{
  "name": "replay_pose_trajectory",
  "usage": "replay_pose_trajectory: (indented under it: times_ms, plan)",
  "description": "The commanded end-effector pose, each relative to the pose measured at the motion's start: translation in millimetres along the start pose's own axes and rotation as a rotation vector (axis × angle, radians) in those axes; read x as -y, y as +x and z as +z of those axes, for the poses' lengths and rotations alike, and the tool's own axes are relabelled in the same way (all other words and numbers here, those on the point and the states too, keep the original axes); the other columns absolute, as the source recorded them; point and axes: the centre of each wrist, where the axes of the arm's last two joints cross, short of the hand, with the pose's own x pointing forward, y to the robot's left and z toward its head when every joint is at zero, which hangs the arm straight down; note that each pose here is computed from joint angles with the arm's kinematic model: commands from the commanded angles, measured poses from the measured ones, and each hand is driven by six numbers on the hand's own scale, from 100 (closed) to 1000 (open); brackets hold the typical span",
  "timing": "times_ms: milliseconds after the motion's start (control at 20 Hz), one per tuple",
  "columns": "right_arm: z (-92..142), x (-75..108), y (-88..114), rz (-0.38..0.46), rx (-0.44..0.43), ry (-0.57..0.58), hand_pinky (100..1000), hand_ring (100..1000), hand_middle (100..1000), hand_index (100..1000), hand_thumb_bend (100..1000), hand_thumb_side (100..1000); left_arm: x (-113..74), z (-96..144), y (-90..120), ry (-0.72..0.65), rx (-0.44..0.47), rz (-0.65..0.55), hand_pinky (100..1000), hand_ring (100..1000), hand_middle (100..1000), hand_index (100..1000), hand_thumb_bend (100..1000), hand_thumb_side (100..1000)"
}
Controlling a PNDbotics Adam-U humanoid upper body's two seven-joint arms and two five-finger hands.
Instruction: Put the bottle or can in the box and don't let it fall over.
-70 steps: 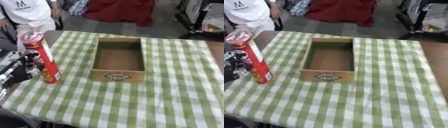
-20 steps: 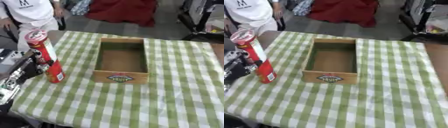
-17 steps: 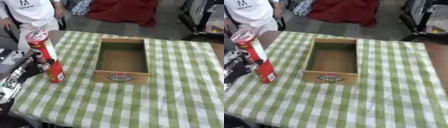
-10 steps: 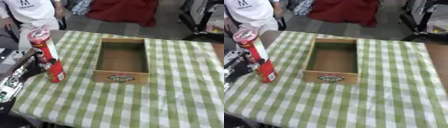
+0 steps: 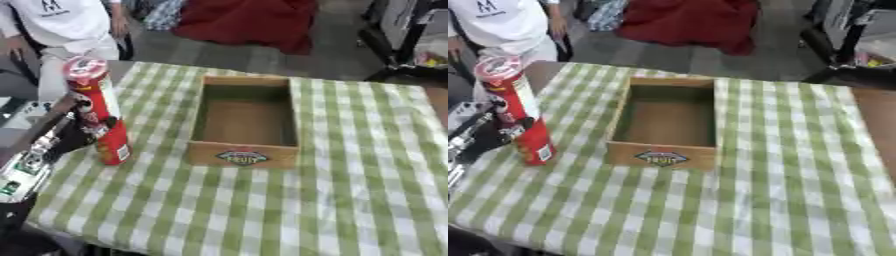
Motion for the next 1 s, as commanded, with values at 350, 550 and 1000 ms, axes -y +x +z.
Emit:
replay_pose_trajectory:
  times_ms: [350,550,1000]
  plan:
    - [-5.6,2.6,11.1,0.0,0.041,0.005,813,777,776,828,100,718,-10.6,-4.8,11.0,0.025,0.017,-0.029,996,1000,904,990,400,474]
    - [-5.4,2.8,10.8,0.001,0.039,0.004,812,776,776,828,100,719,-10.2,-5.1,11.3,0.012,0.008,-0.041,998,1000,908,988,404,329]
    - [-5.2,3.0,10.5,0.002,0.039,0.004,812,777,776,828,100,719,-8.6,-6.5,11.2,-0.003,-0.003,-0.052,998,1000,908,987,413,332]
